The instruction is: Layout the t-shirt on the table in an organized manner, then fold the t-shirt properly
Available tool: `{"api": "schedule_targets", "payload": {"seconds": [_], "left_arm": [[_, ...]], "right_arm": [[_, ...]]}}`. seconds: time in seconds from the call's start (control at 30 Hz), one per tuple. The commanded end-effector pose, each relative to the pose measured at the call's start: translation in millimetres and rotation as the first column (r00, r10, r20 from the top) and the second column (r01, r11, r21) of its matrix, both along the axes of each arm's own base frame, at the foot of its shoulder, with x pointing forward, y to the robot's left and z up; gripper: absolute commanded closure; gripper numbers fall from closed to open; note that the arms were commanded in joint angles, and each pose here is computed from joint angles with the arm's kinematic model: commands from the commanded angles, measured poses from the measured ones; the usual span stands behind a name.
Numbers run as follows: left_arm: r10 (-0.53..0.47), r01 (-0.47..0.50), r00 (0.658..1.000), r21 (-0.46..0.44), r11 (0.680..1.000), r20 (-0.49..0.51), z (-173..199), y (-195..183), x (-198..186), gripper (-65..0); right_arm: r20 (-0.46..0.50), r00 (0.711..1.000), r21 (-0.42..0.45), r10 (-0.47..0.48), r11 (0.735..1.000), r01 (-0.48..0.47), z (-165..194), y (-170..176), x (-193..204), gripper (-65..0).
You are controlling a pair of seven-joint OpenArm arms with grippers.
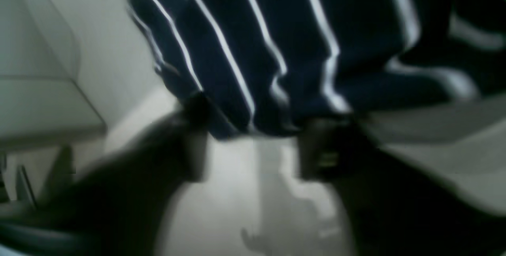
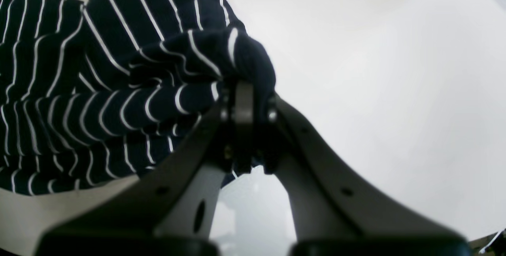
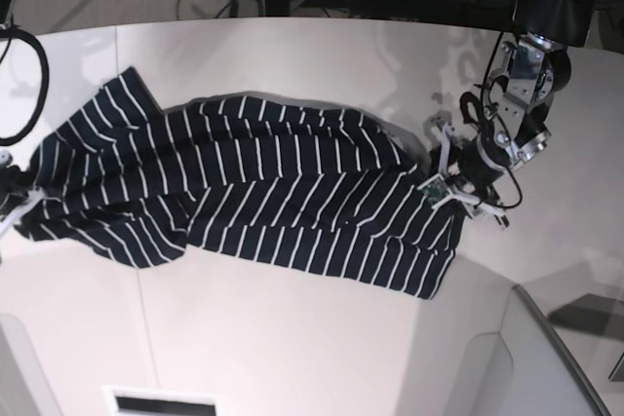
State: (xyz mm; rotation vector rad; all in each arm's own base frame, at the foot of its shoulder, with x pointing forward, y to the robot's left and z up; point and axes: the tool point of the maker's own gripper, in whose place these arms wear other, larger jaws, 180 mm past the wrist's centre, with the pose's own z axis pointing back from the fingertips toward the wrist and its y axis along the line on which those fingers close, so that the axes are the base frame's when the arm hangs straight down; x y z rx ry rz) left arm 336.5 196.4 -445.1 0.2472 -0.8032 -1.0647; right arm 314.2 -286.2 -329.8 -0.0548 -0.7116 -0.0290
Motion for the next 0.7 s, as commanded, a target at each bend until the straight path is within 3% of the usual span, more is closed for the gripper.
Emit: {"api": "schedule_targets", "payload": {"seconds": [0.0, 0.03, 0.07, 0.17, 0.27, 0.47, 0.6, 0.67], "left_arm": [[-0.008, 0.008, 0.999, 0.002, 1.0, 0.04, 12.6, 3.3, 7.2, -13.5], [-0.015, 0.015, 0.999, 0.006, 1.0, 0.051, 16.7, 3.3, 8.1, -3.5], [-0.02, 0.019, 0.999, 0.005, 1.0, 0.049, 16.3, 2.0, 5.0, 0.0], [-0.039, 0.037, 0.998, 0.053, 0.998, 0.042, 18.0, 15.7, -8.5, 0.0], [-0.088, 0.086, 0.996, 0.171, 0.981, 0.005, 11.3, 35.6, -30.6, 0.0], [-0.141, 0.152, 0.988, 0.342, 0.927, -0.058, 19.6, 59.7, -61.3, 0.0], [-0.209, 0.28, 0.954, 0.388, 0.878, -0.216, 30.3, 48.1, -80.0, 0.0], [-0.193, 0.256, 0.964, 0.432, 0.865, -0.185, 44.5, 49.3, -69.4, 0.0]], "right_arm": [[0.057, 0.998, -0.023, -0.003, 1.0, 0.004, 16.7, -7.1, 9.6, 0.0], [0.057, 0.998, -0.024, -0.002, 1.0, 0.004, 16.9, -7.6, 9.6, 0.0], [0.057, 0.998, -0.027, -0.002, 1.0, 0.004, 17.5, -8.6, 9.6, 0.0], [0.057, 0.998, -0.032, -0.002, 0.999, 0.004, 18.3, -10.0, 9.6, 0.0], [0.057, 0.998, -0.032, -0.002, 0.999, 0.004, 18.3, -10.0, 9.6, 0.0], [0.067, 0.998, -0.028, -0.003, 1.0, 0.005, 20.8, -9.2, 12.8, 0.0], [0.071, 0.997, -0.028, -0.003, 1.0, 0.005, 22.3, -9.2, 14.2, 0.0], [0.073, 0.997, -0.028, -0.003, 1.0, 0.005, 22.8, -9.2, 14.7, 0.0]]}}
